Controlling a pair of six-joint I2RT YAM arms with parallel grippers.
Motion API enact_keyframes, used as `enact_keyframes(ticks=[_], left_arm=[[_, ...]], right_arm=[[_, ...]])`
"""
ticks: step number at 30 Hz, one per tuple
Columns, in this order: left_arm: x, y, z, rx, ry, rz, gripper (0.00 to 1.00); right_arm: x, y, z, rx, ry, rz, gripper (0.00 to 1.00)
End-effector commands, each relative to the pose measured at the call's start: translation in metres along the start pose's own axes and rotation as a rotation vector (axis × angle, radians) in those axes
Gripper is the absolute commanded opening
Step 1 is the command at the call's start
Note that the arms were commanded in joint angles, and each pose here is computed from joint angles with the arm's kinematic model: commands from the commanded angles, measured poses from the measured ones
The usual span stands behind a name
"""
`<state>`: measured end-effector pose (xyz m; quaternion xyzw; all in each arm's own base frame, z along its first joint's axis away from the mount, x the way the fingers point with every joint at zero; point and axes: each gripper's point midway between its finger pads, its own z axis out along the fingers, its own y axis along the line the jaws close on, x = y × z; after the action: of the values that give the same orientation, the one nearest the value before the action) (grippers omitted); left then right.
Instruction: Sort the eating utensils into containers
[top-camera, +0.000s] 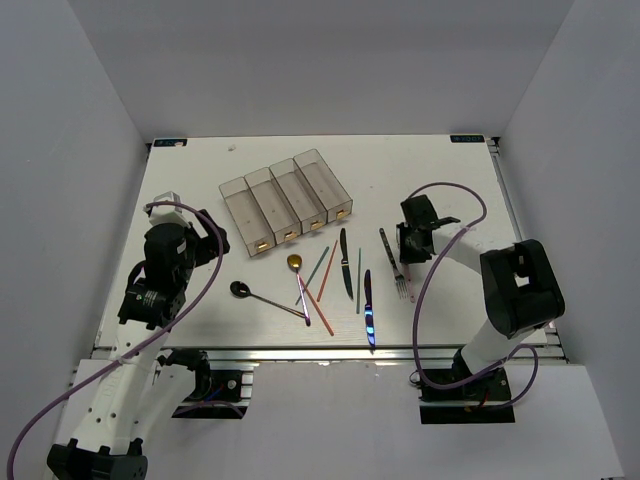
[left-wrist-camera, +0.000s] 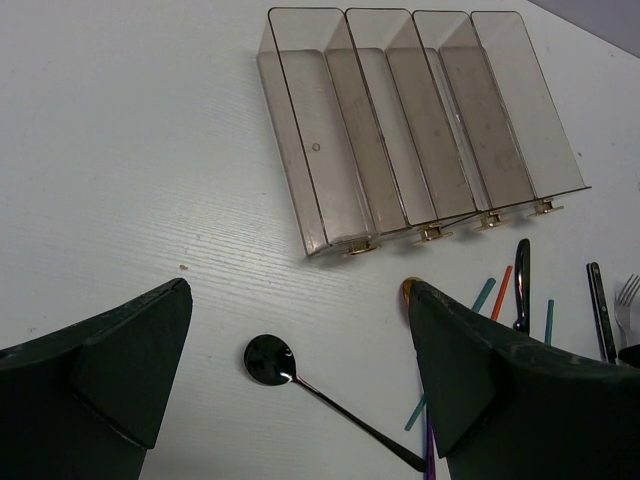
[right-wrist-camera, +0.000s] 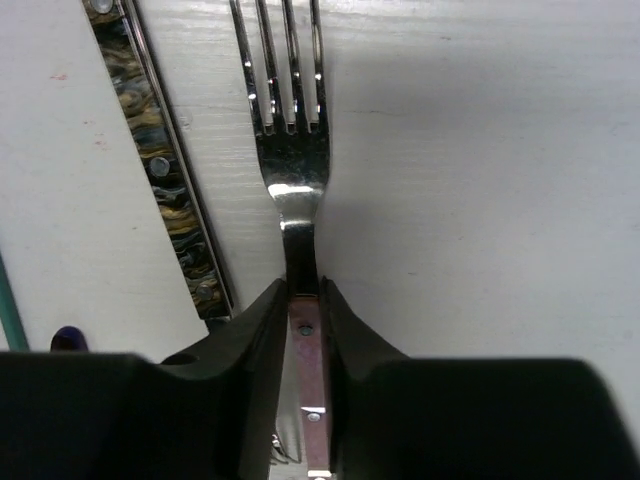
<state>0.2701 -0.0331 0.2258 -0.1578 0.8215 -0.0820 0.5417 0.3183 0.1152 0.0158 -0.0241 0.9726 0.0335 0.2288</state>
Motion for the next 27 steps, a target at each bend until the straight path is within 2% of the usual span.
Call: enact_keyframes(ticks=[1,2,3,7,8,11,14,15,18,22,25,27], left_arm=[[-0.002,-0.002,0.0,0.018,-0.01,0.005,0.98],[-0.002,-0.003,0.0,0.019,-0.009,0.005,0.98],[-0.002,-0.003,0.0,0.02,-0.011,0.004,0.98],[-0.002,-0.003,0.0,0.021,-0.01,0.004,0.98],[-0.002,-0.003,0.0,0.023,-0.01,0.005,0.98],[-0.001,-0.003,0.001,0.02,-0.007,0.007,0.98],[-0.001,-0.002,0.001,0.014,-0.008,0.005,0.98],[-0.002,-0.002,0.001,0.013,-0.009,0.005,0.98],[-0.002,0.0,0.001,0.005,-0.011,0.005,0.98],[-0.001,-0.001,0.002,0.006,-0.007,0.007,0.98],[0.001,-0.001,0.003,0.007,0.003,0.008,0.98],[0.001,-0.001,0.004,0.006,0.006,0.009,0.98]], right_arm=[[0.018,-0.009,0.007,0.067,0.044,-0.017,0.22],[0.019,-0.01,0.007,0.081,0.043,-0.02,0.13],[0.016,-0.011,0.003,0.09,0.027,-0.011,0.0],[-0.014,-0.019,-0.011,0.156,-0.066,0.004,0.0],[-0.04,-0.016,-0.022,0.163,-0.121,0.014,0.0],[-0.082,-0.014,-0.043,0.199,-0.201,-0.009,0.0],[-0.151,0.032,-0.064,0.047,-0.316,-0.092,0.0],[-0.156,0.066,-0.065,-0.126,-0.314,-0.143,0.0],[-0.197,0.122,-0.075,-0.366,-0.384,-0.206,0.0],[-0.239,0.165,-0.082,-0.475,-0.493,-0.281,0.0],[-0.266,0.191,-0.085,-0.552,-0.596,-0.281,0.0],[-0.277,0.2,-0.071,-0.563,-0.608,-0.25,0.0]])
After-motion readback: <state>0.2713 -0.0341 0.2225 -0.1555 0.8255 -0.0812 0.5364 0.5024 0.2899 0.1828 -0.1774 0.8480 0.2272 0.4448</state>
